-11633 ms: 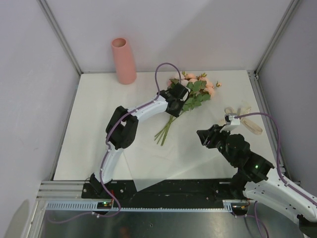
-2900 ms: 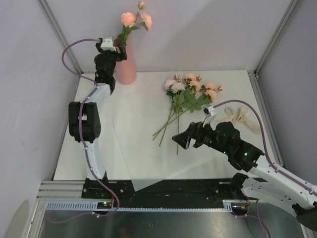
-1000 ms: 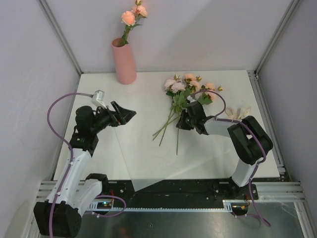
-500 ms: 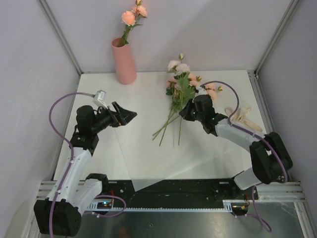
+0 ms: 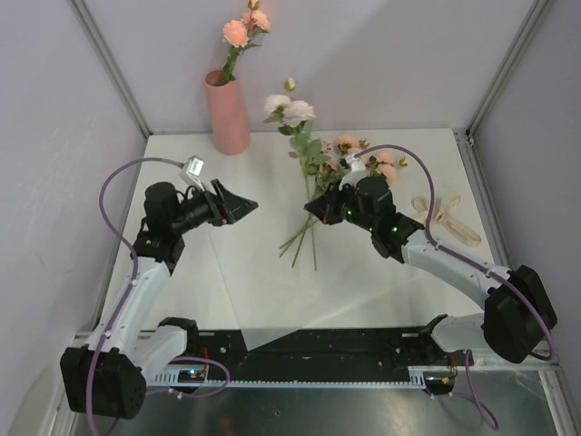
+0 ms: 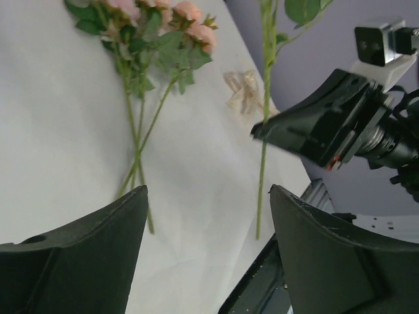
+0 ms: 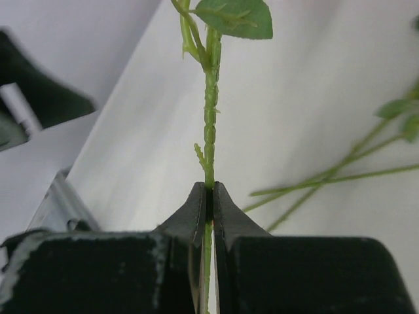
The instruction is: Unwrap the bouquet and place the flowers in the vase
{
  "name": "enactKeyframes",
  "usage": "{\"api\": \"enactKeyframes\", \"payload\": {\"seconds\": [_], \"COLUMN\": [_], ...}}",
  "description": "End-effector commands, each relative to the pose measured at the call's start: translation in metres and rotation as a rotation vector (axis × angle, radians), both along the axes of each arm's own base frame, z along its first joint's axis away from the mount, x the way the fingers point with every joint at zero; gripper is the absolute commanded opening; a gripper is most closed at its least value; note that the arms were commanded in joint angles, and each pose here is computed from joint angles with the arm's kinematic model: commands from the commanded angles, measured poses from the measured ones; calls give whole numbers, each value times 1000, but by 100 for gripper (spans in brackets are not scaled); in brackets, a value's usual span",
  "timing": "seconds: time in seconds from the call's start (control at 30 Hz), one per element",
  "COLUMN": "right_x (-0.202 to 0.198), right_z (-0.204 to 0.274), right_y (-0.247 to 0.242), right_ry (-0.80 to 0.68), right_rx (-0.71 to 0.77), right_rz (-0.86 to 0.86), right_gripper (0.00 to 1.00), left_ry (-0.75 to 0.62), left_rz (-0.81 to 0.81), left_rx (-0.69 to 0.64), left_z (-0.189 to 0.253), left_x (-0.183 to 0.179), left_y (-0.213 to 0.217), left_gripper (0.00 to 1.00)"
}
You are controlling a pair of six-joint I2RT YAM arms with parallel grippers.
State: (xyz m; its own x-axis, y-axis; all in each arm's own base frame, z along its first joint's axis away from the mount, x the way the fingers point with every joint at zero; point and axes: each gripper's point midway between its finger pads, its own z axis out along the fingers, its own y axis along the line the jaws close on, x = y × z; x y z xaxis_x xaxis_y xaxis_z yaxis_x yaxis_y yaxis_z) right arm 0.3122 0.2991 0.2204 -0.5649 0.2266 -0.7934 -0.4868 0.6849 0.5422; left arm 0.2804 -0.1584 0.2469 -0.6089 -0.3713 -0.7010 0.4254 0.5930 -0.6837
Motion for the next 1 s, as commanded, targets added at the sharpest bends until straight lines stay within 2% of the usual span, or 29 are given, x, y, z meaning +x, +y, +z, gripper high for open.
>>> {"api": "enactKeyframes", "payload": {"seconds": [0.0,0.17,0.3,0.43,0.6,0.73,0.8,0.87,0.9,0.97], "right_x": [-42,-75,-94,-102,-107,-107,-107,-107,-106,-104], "right_z": [64,79,79,74,72,69,69,69,68,69], "right_y": [42,67,76,78,79,79,78,76,74,68], "right_ry": [-174,-205,-207,-197,-194,-188,-186,-184,-185,-193], "right_rx": [147,214,219,200,193,189,186,182,178,166], "right_rz": [237,370,450,475,493,495,489,478,465,436], "right_gripper": [0,0,0,0,0,2,11,30,45,67], "left_ry": [-139,-213,-246,-270,-262,-262,-270,-288,-305,-351], "left_rz": [-110,-175,-147,-132,-150,-191,-191,-156,-128,-56], "left_rx": [-50,-64,-82,-107,-120,-126,-123,-112,-103,-74], "left_z": [50,70,78,83,84,87,90,93,96,103], "left_x": [-4,-14,-14,-15,-15,-16,-14,-7,-2,11], "left_y": [-28,-55,-62,-62,-67,-73,-74,-72,-69,-60], "left_gripper": [78,75,69,43,31,7,2,0,0,0]}}
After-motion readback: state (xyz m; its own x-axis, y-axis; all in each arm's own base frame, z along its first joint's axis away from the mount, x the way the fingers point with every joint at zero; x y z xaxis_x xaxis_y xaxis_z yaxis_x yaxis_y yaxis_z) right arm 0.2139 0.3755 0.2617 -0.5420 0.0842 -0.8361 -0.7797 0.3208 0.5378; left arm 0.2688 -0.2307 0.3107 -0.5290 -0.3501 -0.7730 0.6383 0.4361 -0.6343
